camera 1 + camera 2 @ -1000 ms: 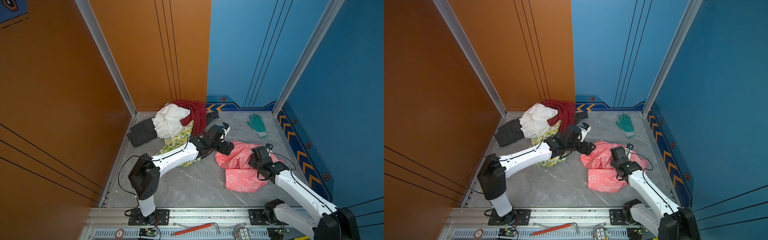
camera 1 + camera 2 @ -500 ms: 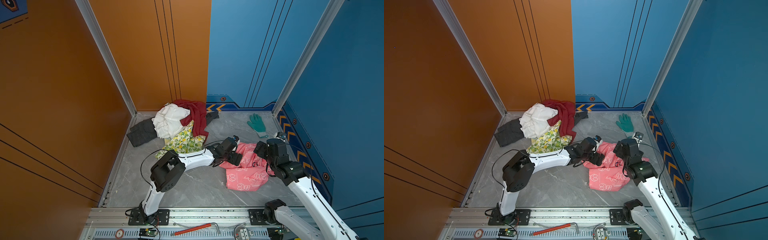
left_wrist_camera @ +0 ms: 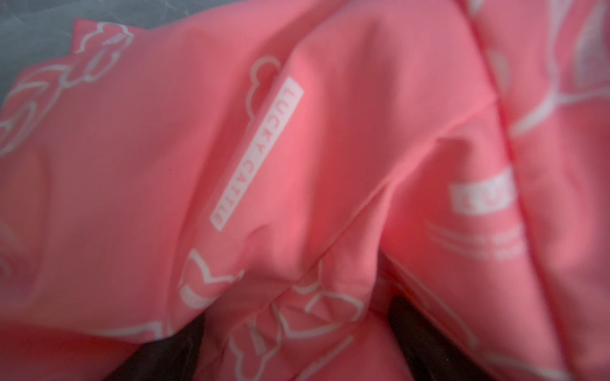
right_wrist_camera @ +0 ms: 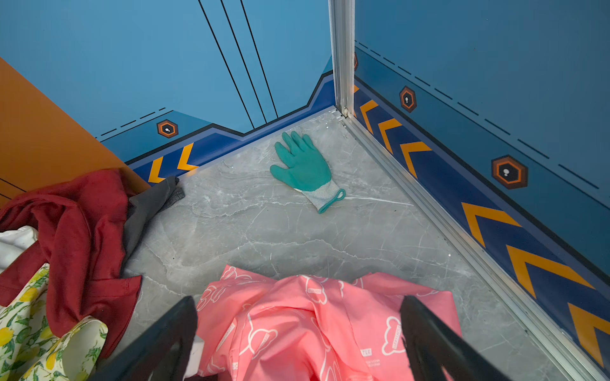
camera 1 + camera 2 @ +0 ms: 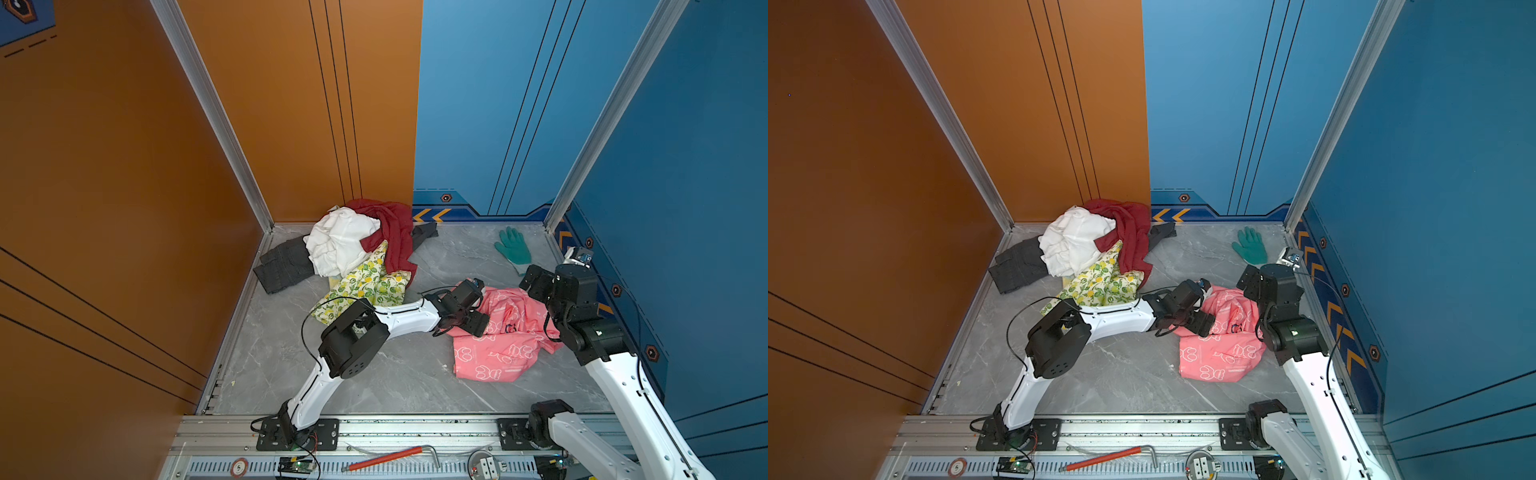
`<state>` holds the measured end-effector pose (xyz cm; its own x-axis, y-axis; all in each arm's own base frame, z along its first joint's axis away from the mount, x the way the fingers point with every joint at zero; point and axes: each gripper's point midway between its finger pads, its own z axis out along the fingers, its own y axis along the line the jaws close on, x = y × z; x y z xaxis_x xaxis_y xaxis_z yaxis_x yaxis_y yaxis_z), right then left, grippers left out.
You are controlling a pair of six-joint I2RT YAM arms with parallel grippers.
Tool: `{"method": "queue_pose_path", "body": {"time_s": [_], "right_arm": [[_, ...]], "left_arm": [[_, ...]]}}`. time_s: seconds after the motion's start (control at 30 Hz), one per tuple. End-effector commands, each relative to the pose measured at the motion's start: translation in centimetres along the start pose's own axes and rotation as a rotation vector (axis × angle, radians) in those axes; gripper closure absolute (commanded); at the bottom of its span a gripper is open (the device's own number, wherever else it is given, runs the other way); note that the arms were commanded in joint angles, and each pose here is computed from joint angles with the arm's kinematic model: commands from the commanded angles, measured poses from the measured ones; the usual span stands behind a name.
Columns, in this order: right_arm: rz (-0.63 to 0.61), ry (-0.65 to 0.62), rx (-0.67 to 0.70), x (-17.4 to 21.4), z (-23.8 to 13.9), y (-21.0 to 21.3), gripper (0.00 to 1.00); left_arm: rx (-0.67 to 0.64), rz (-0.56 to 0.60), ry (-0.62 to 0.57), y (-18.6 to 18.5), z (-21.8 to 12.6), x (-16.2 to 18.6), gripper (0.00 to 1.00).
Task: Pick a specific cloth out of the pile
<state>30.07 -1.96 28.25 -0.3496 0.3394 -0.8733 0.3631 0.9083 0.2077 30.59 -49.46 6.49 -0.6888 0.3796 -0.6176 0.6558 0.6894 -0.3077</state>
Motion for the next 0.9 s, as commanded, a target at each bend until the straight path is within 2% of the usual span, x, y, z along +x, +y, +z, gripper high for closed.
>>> {"method": "queue_pose_path", "body": {"time_s": [0.0, 0.07, 0.2, 0.37, 0.5, 0.67, 0.87], "right_arm": [[-0.012, -0.052, -0.056, -2.2, -0.3, 0.8, 0.00], [-0.026, -0.064, -0.069, -2.6, -0.1, 0.9, 0.00], [-0.053, -0.085, -0.101, -2.7, 0.2, 1.1, 0.00], [-0.059, -0.098, -0.136, -1.9, 1.2, 1.3, 0.01], [-0.087, -0.117, -0.137, 0.0, 2.3, 0.9, 0.00], [-0.132, -0.146, -0.101, 3.0, 4.5, -0.4, 0.00], [-0.217, -0.167, -0.074, 7.3, 7.9, -1.2, 0.00]], "left_arm": [[0.026, 0.057, -0.060, -0.7, -3.4, -3.2, 0.09], [0.053, 0.070, -0.126, -1.0, -5.9, -5.6, 0.02], [0.079, 0.063, -0.236, -0.4, -10.6, -9.0, 0.02], [0.078, 0.044, -0.349, 1.7, -16.0, -10.8, 0.02], [0.015, -0.010, -0.477, 5.8, -21.6, -10.9, 0.02], [-0.259, -0.136, -0.602, 15.7, -30.3, -7.6, 0.02], [-0.726, -0.275, -0.586, 28.8, -37.5, 1.8, 0.02]]}}
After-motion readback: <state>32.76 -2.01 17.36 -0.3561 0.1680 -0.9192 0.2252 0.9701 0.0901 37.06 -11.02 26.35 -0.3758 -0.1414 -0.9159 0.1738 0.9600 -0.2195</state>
